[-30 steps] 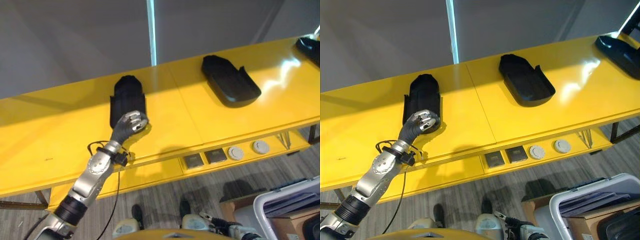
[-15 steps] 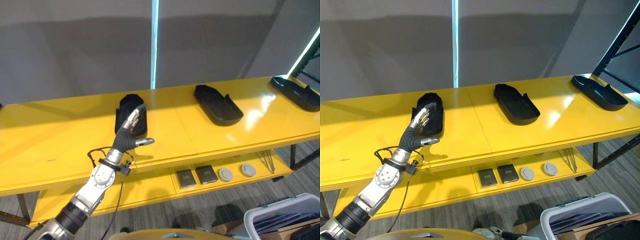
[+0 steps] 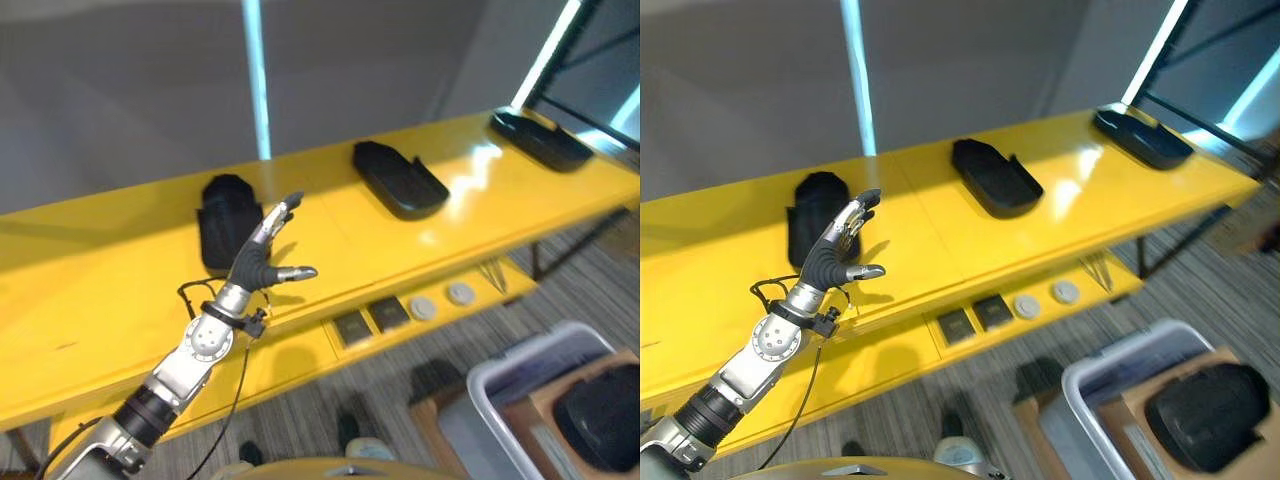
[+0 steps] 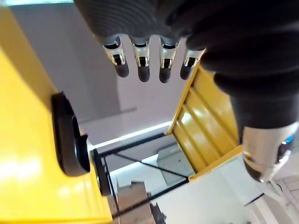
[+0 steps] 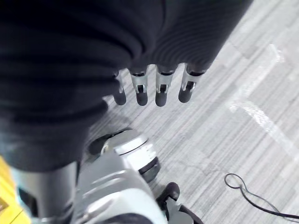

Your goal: Move parts from the plastic box to the shelf.

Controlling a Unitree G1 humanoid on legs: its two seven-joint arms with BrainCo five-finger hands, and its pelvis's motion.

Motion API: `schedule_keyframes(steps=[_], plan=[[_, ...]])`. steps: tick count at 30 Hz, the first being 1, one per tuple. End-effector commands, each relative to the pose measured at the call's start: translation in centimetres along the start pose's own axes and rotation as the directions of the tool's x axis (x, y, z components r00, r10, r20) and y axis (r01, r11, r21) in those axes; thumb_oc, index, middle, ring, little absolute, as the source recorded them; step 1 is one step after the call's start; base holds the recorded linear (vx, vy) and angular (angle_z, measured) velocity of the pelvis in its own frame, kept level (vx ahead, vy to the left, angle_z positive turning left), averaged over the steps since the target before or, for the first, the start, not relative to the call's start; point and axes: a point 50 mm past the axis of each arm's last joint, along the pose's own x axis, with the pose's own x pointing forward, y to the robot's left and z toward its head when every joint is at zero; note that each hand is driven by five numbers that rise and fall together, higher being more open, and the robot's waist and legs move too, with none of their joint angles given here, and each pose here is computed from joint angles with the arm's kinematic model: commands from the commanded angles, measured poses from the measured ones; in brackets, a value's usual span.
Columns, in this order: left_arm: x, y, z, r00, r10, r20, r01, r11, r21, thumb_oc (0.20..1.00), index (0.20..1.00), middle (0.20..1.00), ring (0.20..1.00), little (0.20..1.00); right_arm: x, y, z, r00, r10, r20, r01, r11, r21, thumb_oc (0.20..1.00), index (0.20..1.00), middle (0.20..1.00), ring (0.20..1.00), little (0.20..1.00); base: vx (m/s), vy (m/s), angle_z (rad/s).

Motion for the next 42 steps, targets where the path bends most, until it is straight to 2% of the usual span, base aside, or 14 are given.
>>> schedule_keyframes(steps=[1,6,12,16,20,24,26,27,30,32,34,35,40,42], plan=[[1.9,1.3,2.2,0.989,0.050,0.142,-0.063,0.994,0.086,1.000,1.000,1.000,1.000,1.000,0.0,-0.5,-0.1,0.999,-0.023,-0.029,0.022,0.998,-0.054,1.000,1.000,1.000,1.000,1.000,-0.24,0.009,-1.99],[1.8,1.7,1.3,0.988,0.093,0.121,-0.111,0.983,0.146,1.000,1.000,1.000,1.000,1.000,0.0,-0.6,0.2,1.000,-0.017,0.012,0.018,0.999,-0.046,1.000,1.000,1.000,1.000,1.000,-0.24,-0.099,-1.13],[1.4,2.7,1.4,0.965,0.233,0.120,-0.240,0.970,0.045,1.000,1.000,1.000,1.000,1.000,-0.3,-1.6,0.9,0.996,-0.078,0.053,0.081,0.994,-0.072,1.000,1.000,1.000,1.000,1.000,0.00,-0.351,-0.98],[1.6,2.4,1.6,0.964,0.234,0.126,-0.242,0.969,0.052,1.000,1.000,1.000,1.000,1.000,-0.6,-2.1,2.0,0.989,-0.094,0.110,0.102,0.993,-0.067,1.000,1.000,1.000,1.000,1.000,0.02,-0.220,-0.40],[1.5,2.4,0.8,0.962,0.261,0.075,-0.265,0.963,0.044,1.000,1.000,1.000,1.000,1.000,-1.1,-2.9,3.4,0.981,-0.121,0.153,0.132,0.989,-0.063,1.000,1.000,1.000,1.000,1.000,-0.01,-0.114,-0.49],[-0.4,2.9,-1.0,0.949,0.311,-0.056,-0.308,0.949,0.065,1.000,1.000,1.000,1.000,1.000,-1.3,-3.1,4.1,0.984,-0.127,0.122,0.144,0.978,-0.150,1.000,1.000,1.000,1.000,1.000,0.01,0.037,-1.32],[-0.9,2.8,-1.6,0.945,0.310,-0.107,-0.304,0.950,0.070,1.000,1.000,1.000,1.000,1.000,-1.3,-2.9,4.0,0.985,-0.133,0.107,0.151,0.971,-0.184,1.000,1.000,1.000,1.000,1.000,0.03,0.063,-1.60],[-1.5,2.4,-2.5,0.939,0.292,-0.180,-0.287,0.956,0.055,1.000,1.000,1.000,1.000,1.000,-1.1,-2.8,3.6,0.986,-0.135,0.097,0.149,0.977,-0.152,1.000,1.000,1.000,1.000,1.000,0.02,0.073,-1.18],[-2.2,1.7,-3.8,0.930,0.255,-0.266,-0.255,0.966,0.033,1.000,1.000,1.000,1.000,1.000,-0.9,-2.2,3.4,0.987,-0.112,0.112,0.118,0.991,-0.055,1.000,1.000,1.000,1.000,1.000,-0.01,0.106,-0.56],[-3.5,0.3,-5.9,0.914,0.187,-0.360,-0.173,0.982,0.071,1.000,1.000,1.000,1.000,1.000,-0.7,-0.9,3.8,0.982,-0.091,0.165,0.104,0.992,-0.070,1.000,1.000,1.000,1.000,1.000,-0.11,0.164,0.16],[-3.8,0.1,-6.3,0.909,0.178,-0.376,-0.163,0.984,0.072,1.000,1.000,1.000,1.000,1.000,-0.7,-0.8,3.7,0.981,-0.088,0.171,0.101,0.992,-0.070,1.000,1.000,1.000,1.000,1.000,-0.07,0.077,-0.09],[-5.3,-0.5,-7.9,0.882,0.134,-0.452,-0.110,0.991,0.079,1.000,1.000,1.000,1.000,1.000,-0.7,-0.5,3.8,0.971,-0.081,0.224,0.096,0.994,-0.056,1.000,1.000,1.000,1.000,1.000,-0.06,0.059,-0.32],[-7.3,-1.2,-9.5,0.849,0.071,-0.523,0.002,0.991,0.137,1.000,1.000,1.000,1.000,1.000,-0.8,-0.4,4.0,0.949,-0.105,0.298,0.140,0.985,-0.097,1.000,1.000,1.000,1.000,1.000,-0.05,-0.034,-0.32],[-7.6,-1.1,-9.9,0.834,0.072,-0.548,0.004,0.991,0.137,1.000,1.000,1.000,1.000,1.000,-0.9,-0.5,4.1,0.946,-0.112,0.304,0.150,0.983,-0.104,1.000,1.000,1.000,1.000,1.000,-0.02,-0.111,-0.31]])
